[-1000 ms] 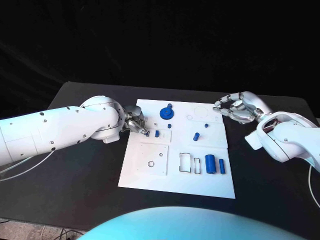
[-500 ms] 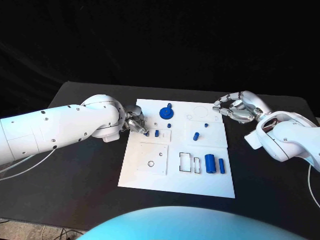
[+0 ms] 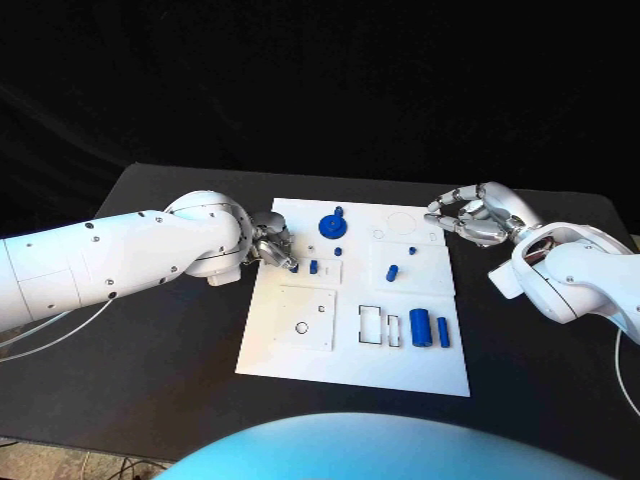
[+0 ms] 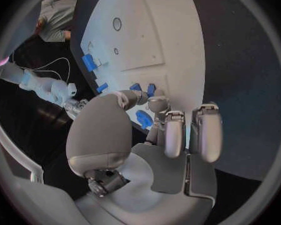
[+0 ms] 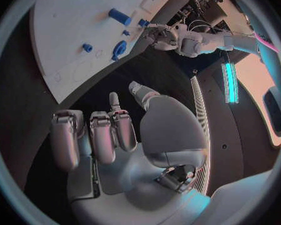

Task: Assemble the parts on the task board

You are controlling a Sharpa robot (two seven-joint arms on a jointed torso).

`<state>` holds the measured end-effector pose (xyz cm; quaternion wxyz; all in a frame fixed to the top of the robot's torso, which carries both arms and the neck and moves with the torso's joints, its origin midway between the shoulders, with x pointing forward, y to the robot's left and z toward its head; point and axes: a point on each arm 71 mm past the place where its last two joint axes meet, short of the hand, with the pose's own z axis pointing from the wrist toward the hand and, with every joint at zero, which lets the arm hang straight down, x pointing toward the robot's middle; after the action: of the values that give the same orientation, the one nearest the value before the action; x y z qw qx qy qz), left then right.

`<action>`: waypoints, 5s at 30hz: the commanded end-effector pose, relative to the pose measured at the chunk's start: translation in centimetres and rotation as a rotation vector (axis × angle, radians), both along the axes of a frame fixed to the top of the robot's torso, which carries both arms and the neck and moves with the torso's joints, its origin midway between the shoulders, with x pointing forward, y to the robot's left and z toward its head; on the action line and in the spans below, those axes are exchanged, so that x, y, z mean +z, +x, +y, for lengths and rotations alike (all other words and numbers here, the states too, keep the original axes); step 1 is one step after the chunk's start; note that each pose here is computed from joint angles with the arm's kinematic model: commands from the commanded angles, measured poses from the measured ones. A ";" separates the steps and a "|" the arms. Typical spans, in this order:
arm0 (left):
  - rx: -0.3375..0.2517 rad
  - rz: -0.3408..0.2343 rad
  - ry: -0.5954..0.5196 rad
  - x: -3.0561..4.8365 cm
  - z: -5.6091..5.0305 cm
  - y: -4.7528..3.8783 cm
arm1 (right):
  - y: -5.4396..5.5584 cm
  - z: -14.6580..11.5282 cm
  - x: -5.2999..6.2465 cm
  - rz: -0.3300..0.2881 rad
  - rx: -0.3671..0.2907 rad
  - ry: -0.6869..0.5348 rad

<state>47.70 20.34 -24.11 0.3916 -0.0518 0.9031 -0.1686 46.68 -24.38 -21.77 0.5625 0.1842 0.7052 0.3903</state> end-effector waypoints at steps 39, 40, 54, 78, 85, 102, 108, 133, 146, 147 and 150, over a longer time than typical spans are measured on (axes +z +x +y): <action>-0.015 0.040 -0.002 -0.43 -0.7 -0.26 | -0.1 0.0 -0.1 -0.003 0.009 0.000; -0.013 0.040 -0.002 -0.45 -0.7 -0.24 | -0.1 0.0 -0.1 -0.003 0.009 0.000; 0.013 0.035 -0.012 -0.49 -0.7 -0.01 | -0.1 0.0 0.0 -0.006 0.007 0.001; 0.033 0.038 -0.007 -0.62 -0.1 0.26 | -0.2 -0.1 0.0 -0.013 0.002 0.002; 0.041 0.033 -0.008 -0.60 0.0 0.35 | -0.2 -0.1 0.0 -0.014 0.000 0.003; 0.064 0.016 -0.019 -0.31 0.4 0.53 | -0.2 -0.2 0.1 -0.016 -0.002 0.003; 0.094 0.002 -0.063 0.14 0.6 0.66 | -0.1 -0.2 0.1 -0.018 -0.002 0.003; -0.191 -0.492 -0.422 5.18 -4.0 2.20 | 0.1 -0.3 -0.2 -0.018 -0.008 0.007; -0.517 -0.583 -0.127 2.94 -6.8 1.68 | 0.0 -0.2 -0.2 -0.016 -0.003 0.011; -0.524 -0.581 -0.116 2.85 -6.9 1.68 | 0.0 -0.2 -0.2 -0.016 -0.003 0.011; -0.548 -0.570 -0.078 2.51 -7.2 1.69 | 0.0 -0.2 -0.2 -0.015 -0.002 0.011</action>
<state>49.66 13.59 -21.28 0.5722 0.1617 0.7324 -0.3319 46.71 -24.74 -22.00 0.5684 0.1895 0.6992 0.3900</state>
